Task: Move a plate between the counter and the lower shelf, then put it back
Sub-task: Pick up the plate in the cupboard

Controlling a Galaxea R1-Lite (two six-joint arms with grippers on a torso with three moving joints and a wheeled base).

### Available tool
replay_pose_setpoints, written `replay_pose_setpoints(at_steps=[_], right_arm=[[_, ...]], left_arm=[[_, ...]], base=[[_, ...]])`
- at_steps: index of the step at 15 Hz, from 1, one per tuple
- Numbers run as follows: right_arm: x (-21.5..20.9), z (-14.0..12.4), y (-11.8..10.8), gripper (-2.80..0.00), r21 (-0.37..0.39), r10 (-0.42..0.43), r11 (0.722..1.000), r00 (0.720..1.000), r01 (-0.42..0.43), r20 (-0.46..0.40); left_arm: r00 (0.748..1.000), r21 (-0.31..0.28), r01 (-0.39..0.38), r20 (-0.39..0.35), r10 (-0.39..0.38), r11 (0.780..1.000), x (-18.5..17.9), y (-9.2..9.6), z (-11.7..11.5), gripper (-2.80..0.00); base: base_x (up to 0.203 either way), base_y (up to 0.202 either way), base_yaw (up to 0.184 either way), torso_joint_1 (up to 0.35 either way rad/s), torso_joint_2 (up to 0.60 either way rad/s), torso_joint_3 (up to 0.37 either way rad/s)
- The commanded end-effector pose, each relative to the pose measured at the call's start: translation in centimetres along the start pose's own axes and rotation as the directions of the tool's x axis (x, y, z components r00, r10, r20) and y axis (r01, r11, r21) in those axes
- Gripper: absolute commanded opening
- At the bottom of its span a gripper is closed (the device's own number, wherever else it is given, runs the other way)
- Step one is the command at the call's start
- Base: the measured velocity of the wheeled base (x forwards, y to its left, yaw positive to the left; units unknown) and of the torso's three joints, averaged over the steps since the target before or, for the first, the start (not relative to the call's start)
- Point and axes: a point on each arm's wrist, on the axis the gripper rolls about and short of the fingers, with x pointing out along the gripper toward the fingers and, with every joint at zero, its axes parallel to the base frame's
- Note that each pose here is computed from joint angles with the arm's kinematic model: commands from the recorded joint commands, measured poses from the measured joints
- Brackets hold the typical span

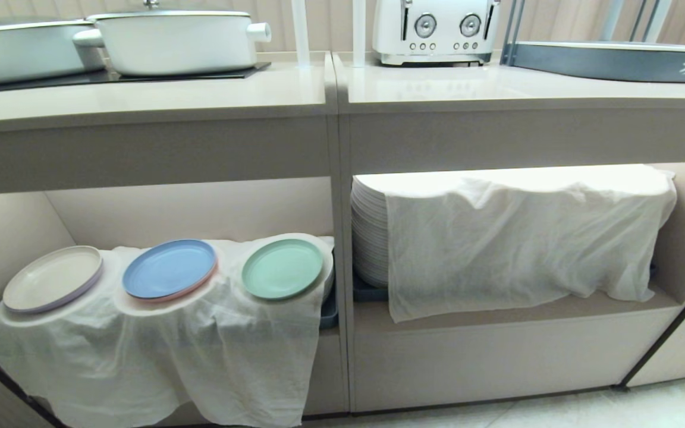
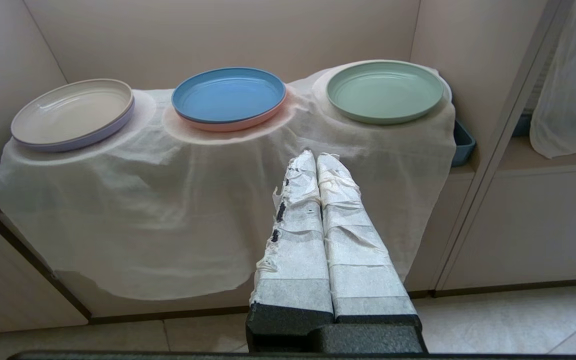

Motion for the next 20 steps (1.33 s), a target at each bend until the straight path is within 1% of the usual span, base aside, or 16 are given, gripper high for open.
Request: replay_pose_setpoints(at_steps=[1, 4, 11, 12, 13, 15, 17, 20], right_arm=[[0.0, 0.0, 0.0, -2.80, 0.000, 0.000, 1.000, 1.000, 0.000, 0.000], [0.0, 0.0, 0.0, -2.80, 0.000, 0.000, 1.000, 1.000, 0.000, 0.000], [0.0, 0.0, 0.0, -2.80, 0.000, 0.000, 1.000, 1.000, 0.000, 0.000], [0.0, 0.0, 0.0, -2.80, 0.000, 0.000, 1.000, 1.000, 0.000, 0.000], [0.0, 0.0, 0.0, -2.80, 0.000, 0.002, 1.000, 1.000, -0.002, 0.000], [0.0, 0.0, 0.0, -2.80, 0.000, 0.000, 1.000, 1.000, 0.000, 0.000], [0.0, 0.0, 0.0, -2.80, 0.000, 0.000, 1.000, 1.000, 0.000, 0.000], [0.0, 0.0, 0.0, -2.80, 0.000, 0.000, 1.000, 1.000, 0.000, 0.000]], left_arm=[[1.000, 0.001, 0.001, -0.001, -0.001, 1.000, 0.0, 0.0, 0.0, -2.80], [1.000, -0.007, -0.001, -0.001, 0.001, 1.000, 0.0, 0.0, 0.0, -2.80], [1.000, 0.011, 0.013, 0.003, -0.013, 1.000, 0.0, 0.0, 0.0, -2.80], [0.999, 0.022, 0.017, 0.028, -0.017, 1.000, 0.0, 0.0, 0.4, -2.80], [0.998, 0.026, 0.037, 0.052, -0.038, 0.999, -0.1, -0.1, 0.7, -2.80], [0.993, 0.027, 0.057, 0.102, -0.060, 0.998, -0.3, -0.1, 1.6, -2.80], [0.983, 0.035, 0.106, 0.144, -0.110, 0.994, -0.8, -0.1, 3.0, -2.80], [0.982, 0.038, 0.132, 0.129, -0.136, 0.991, -1.5, -0.1, 4.0, -2.80]], base=[[0.000, 0.000, 0.000, 0.000, 0.00, 0.000], [0.000, 0.000, 0.000, 0.000, 0.00, 0.000], [0.000, 0.000, 0.000, 0.000, 0.00, 0.000], [0.000, 0.000, 0.000, 0.000, 0.00, 0.000], [0.000, 0.000, 0.000, 0.000, 0.00, 0.000], [0.000, 0.000, 0.000, 0.000, 0.00, 0.000], [0.000, 0.000, 0.000, 0.000, 0.00, 0.000], [0.000, 0.000, 0.000, 0.000, 0.00, 0.000]])
